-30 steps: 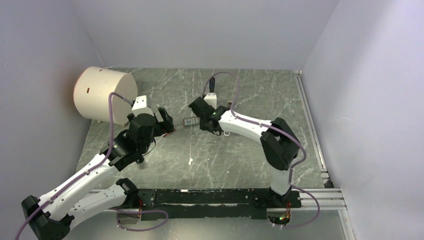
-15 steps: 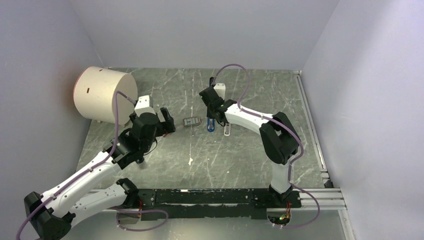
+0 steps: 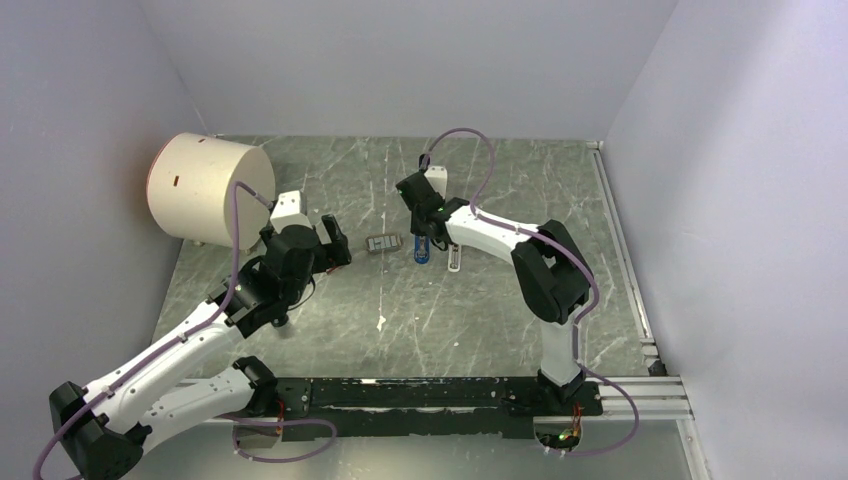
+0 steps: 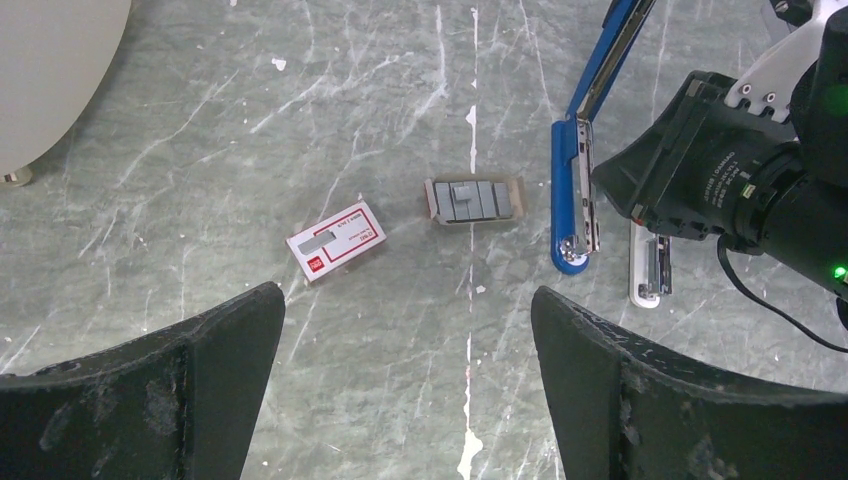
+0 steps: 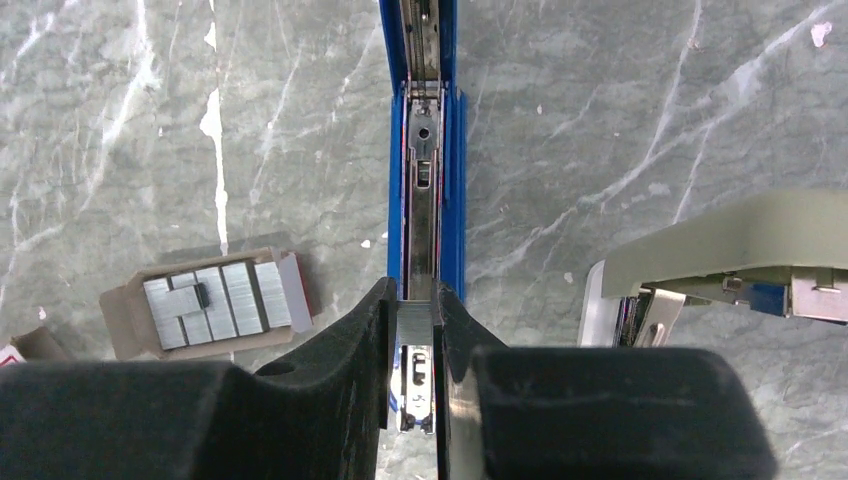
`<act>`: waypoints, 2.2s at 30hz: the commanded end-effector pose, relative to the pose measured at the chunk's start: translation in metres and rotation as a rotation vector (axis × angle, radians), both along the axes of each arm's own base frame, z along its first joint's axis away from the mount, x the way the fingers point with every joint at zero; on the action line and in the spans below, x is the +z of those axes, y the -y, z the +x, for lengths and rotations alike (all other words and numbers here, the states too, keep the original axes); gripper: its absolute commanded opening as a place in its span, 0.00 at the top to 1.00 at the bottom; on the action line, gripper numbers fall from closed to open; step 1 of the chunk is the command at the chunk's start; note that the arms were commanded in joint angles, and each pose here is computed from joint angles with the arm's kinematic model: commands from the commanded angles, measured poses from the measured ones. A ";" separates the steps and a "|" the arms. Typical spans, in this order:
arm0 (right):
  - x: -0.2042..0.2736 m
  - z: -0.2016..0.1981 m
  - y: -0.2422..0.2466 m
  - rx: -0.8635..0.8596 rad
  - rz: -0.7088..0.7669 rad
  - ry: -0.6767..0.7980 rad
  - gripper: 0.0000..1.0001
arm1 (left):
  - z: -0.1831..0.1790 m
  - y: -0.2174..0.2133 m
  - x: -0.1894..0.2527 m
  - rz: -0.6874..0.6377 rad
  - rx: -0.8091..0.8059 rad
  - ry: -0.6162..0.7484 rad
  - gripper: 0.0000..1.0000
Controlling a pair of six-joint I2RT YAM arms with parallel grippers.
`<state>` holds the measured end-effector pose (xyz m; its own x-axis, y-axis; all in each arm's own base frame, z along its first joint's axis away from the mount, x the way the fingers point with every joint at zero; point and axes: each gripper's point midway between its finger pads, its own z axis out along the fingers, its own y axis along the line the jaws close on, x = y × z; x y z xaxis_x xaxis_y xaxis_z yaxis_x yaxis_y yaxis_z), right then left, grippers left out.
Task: Load the staples into the stapler
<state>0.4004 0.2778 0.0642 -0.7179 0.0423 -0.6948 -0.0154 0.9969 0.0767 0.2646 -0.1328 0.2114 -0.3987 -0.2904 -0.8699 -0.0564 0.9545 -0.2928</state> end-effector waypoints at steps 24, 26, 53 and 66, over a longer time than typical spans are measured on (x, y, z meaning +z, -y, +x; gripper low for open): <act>0.007 0.028 -0.001 -0.030 0.006 0.039 0.80 | 0.004 -0.001 0.011 -0.008 0.009 0.030 0.02; 0.010 0.029 0.001 -0.033 0.005 0.048 0.80 | 0.004 -0.001 0.012 -0.009 0.009 0.031 0.02; -0.010 0.026 0.002 -0.014 -0.007 -0.009 0.80 | 0.004 -0.002 0.010 -0.007 0.012 0.027 0.02; -0.004 0.027 0.001 -0.016 0.003 0.005 0.81 | 0.004 -0.002 0.010 -0.006 0.012 0.028 0.02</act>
